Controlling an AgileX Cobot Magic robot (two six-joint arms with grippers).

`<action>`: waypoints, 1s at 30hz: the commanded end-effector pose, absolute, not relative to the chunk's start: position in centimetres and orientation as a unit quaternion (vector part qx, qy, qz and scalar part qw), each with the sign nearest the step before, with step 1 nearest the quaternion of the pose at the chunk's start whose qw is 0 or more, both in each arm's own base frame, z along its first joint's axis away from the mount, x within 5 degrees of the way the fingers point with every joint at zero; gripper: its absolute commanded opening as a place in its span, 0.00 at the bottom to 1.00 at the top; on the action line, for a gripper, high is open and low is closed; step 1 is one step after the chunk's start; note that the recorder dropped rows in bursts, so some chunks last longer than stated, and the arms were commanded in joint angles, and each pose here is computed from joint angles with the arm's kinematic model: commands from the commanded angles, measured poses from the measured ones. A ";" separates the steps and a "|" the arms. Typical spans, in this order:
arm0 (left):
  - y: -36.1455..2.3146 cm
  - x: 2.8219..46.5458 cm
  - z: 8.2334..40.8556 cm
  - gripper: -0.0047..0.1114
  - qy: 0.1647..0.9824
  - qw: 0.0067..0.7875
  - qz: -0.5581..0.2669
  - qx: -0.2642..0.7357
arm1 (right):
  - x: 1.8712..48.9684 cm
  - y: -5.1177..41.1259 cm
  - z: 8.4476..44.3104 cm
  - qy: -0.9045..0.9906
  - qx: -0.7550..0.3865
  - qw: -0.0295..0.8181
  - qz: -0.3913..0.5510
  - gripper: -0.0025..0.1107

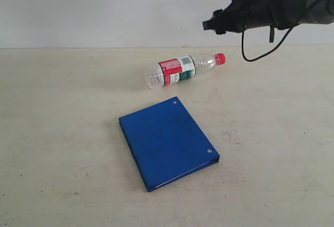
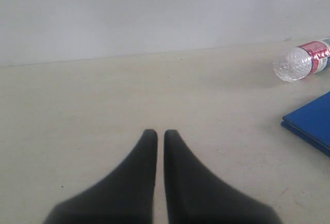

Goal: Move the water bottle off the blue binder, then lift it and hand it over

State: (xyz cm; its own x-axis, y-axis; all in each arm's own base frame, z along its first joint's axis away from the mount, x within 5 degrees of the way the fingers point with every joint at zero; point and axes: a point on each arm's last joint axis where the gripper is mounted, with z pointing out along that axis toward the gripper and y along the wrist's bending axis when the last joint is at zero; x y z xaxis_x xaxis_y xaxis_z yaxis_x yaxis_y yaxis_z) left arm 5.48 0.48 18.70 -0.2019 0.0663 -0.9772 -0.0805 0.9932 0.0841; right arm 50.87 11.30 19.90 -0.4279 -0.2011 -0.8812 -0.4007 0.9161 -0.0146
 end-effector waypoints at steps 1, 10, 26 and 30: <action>0.4 5.5 18.9 0.08 0.768 0.638 0.054 -0.004 | 52.0 13.1 19.7 0.836 -0.140 0.505 0.161 0.24; 0.4 5.5 18.9 0.08 0.768 0.638 0.054 -0.004 | 54.3 15.3 15.5 0.848 -0.075 0.436 0.291 0.25; 0.4 5.5 18.9 0.08 0.768 0.638 0.054 -0.004 | 48.6 14.9 17.8 0.892 -0.371 0.198 0.164 0.14; 0.4 5.5 18.9 0.08 0.768 0.638 0.054 -0.004 | 48.2 14.1 21.4 0.880 -0.399 0.228 0.115 0.14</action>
State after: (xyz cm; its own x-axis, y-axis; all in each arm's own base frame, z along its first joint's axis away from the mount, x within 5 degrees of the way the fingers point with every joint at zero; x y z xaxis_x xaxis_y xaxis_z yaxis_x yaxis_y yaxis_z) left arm 5.48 0.48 18.70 -0.2019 0.0663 -0.9772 -0.0805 0.9932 0.0841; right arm 48.59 14.59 18.86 -0.6135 -0.6248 -0.4830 -0.7435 0.6631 0.0866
